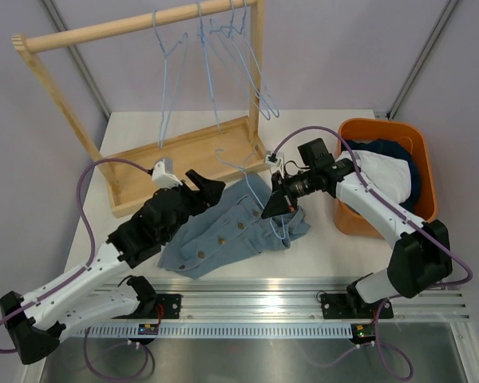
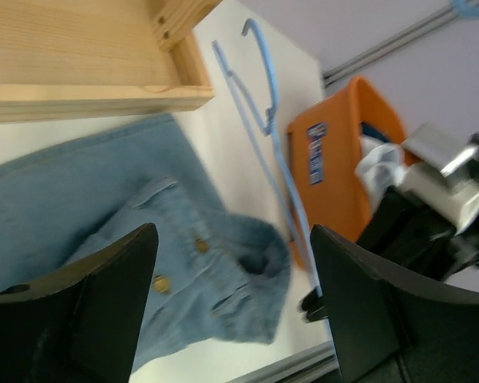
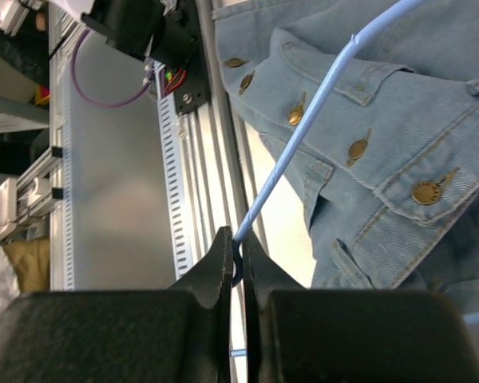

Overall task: Remove the skirt from the hanger
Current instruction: Place the hanger at the clothesline.

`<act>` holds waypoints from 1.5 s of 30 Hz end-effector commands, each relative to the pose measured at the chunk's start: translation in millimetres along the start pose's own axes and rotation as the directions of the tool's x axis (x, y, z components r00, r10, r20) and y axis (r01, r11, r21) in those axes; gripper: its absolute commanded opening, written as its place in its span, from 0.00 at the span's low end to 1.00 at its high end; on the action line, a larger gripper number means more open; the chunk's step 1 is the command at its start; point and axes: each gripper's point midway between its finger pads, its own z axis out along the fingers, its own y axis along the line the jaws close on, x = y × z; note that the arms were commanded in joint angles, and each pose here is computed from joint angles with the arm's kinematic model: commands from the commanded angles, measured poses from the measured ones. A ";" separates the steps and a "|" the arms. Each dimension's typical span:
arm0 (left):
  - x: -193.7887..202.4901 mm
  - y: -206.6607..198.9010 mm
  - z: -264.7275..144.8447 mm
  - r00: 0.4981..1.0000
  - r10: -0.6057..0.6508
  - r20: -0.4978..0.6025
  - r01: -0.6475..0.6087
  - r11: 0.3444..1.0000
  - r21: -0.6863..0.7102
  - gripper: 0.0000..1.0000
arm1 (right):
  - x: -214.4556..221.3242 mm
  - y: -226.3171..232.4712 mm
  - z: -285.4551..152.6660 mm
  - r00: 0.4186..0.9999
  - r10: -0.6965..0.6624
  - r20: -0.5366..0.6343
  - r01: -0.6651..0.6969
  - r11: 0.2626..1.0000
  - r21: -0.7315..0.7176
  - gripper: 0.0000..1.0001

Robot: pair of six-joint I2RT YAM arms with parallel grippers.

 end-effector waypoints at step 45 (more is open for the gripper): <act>-85.1 68.8 -96.9 0.860 0.487 0.153 -0.447 0.864 -0.234 0.99 | -282.5 148.4 -28.8 0.834 0.059 0.549 0.243 0.853 -0.462 0.00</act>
